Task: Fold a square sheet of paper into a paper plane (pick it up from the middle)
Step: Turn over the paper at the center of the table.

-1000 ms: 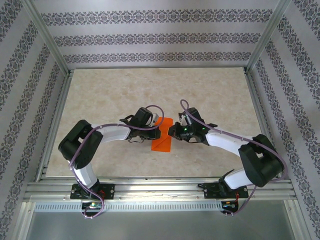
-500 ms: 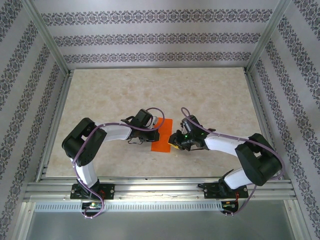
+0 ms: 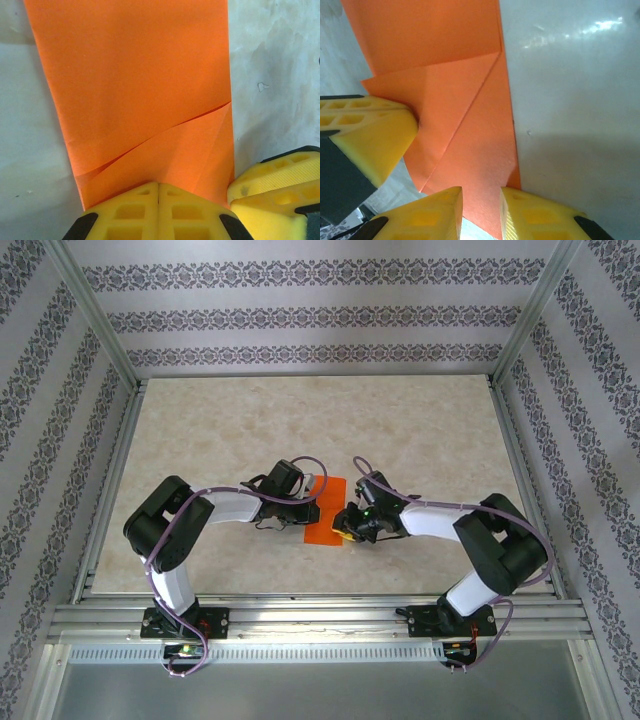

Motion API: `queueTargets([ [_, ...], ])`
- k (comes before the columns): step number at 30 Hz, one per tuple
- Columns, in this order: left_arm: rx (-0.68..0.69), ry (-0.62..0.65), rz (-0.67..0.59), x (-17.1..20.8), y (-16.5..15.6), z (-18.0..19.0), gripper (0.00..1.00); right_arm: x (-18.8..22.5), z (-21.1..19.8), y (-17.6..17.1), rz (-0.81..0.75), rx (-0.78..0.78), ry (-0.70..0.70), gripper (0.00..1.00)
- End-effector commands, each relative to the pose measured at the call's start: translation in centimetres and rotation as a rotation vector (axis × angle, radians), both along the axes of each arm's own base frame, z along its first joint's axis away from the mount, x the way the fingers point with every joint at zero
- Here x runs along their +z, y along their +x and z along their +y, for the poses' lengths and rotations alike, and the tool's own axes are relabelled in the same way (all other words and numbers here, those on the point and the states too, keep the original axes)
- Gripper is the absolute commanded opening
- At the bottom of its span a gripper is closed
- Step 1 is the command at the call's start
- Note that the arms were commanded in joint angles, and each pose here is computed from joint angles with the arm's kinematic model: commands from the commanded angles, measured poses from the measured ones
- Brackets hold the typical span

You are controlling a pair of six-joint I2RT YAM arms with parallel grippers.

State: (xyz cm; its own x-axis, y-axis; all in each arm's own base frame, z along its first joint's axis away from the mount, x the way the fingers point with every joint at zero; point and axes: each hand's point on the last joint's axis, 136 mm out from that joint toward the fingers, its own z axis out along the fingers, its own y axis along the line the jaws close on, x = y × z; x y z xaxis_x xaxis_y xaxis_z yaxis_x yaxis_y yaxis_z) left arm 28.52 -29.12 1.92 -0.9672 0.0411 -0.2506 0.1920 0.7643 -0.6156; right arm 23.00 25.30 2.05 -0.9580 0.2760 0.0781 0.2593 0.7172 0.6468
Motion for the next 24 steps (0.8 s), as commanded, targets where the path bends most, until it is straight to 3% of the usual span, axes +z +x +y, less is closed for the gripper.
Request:
queueTargets([
  [1,0.025,0.023,0.068,-1.6,-1.2,1.0,0.00,0.4,0.9,0.9,-0.018,0.009,0.005,0.27],
  [8,0.033,0.046,0.073,-1.5,-1.4,1.5,0.00,1.8,-0.4,1.3,-0.111,-0.043,-0.042,0.29],
  [24,0.051,-0.003,0.091,-1.2,-1.4,0.9,0.00,-1.0,-1.2,-0.9,-0.017,0.013,-0.111,0.28],
])
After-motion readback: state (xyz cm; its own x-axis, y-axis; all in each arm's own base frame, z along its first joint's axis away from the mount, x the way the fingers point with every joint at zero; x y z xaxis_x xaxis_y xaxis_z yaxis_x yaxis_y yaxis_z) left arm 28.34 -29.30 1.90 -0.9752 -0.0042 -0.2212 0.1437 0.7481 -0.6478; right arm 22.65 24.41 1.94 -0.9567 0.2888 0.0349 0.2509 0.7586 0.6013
